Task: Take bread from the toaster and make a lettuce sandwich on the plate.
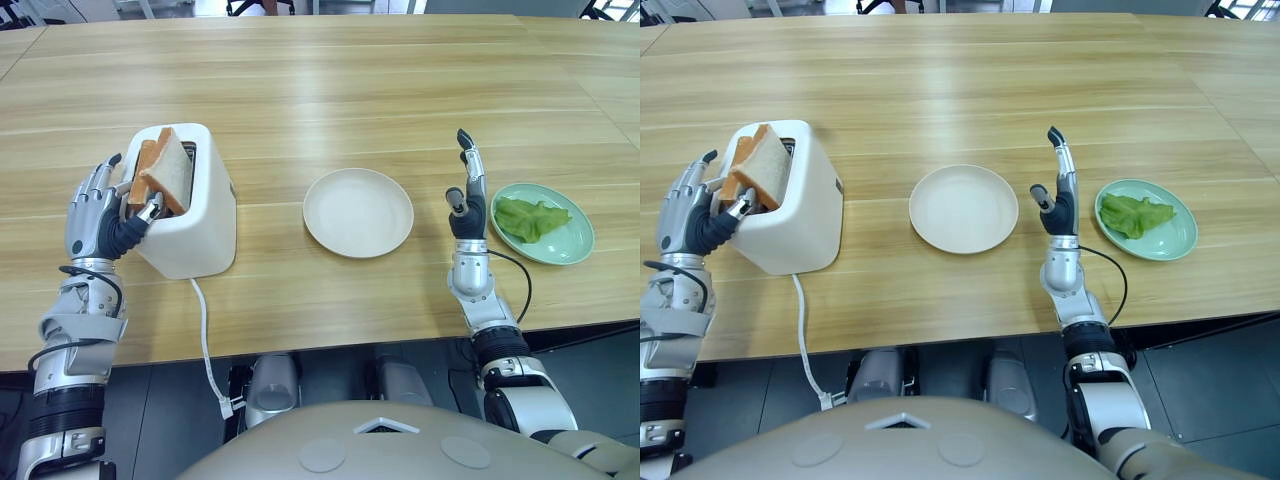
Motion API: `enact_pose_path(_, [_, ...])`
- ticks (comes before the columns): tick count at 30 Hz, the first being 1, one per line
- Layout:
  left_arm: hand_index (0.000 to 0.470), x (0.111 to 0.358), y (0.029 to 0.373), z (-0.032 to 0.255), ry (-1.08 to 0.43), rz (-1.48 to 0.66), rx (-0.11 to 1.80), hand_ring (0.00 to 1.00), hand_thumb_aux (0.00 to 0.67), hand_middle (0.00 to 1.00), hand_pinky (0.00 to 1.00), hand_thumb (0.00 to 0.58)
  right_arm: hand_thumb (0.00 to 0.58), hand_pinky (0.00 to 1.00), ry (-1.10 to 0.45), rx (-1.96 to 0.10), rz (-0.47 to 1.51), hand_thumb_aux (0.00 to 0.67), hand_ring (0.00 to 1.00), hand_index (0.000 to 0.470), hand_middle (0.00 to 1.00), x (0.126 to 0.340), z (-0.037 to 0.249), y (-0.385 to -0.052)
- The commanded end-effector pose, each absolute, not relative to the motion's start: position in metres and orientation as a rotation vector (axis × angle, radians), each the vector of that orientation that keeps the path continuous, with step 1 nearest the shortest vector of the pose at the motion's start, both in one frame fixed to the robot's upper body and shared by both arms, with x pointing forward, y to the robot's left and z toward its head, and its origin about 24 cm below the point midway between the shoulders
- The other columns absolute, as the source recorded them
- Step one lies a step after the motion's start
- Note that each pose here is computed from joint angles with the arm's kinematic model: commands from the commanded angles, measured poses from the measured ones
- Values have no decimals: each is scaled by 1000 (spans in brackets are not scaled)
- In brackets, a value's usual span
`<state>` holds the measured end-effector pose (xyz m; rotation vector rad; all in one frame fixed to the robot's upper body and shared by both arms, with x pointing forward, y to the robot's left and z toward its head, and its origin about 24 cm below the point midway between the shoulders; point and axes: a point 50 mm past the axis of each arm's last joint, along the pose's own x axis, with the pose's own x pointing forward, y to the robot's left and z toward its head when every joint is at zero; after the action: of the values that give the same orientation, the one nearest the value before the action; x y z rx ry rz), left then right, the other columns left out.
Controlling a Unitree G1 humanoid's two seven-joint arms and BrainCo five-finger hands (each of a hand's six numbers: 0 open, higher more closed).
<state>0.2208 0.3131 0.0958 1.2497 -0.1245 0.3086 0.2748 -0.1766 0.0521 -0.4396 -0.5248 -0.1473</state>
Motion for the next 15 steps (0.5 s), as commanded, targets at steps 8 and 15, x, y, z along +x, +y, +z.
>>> enact_pose_path(8, [460, 232, 316, 93, -105, 315, 1214, 0, 670, 0, 0, 580, 0, 0, -489, -449, -156, 0, 0, 0, 0, 271, 44, -179])
enact_pose_path(15, [460, 230, 318, 119, -267, 476, 1134, 0, 670, 0, 0, 580, 0, 0, -490, -453, -172, 0, 0, 0, 0, 271, 44, -182])
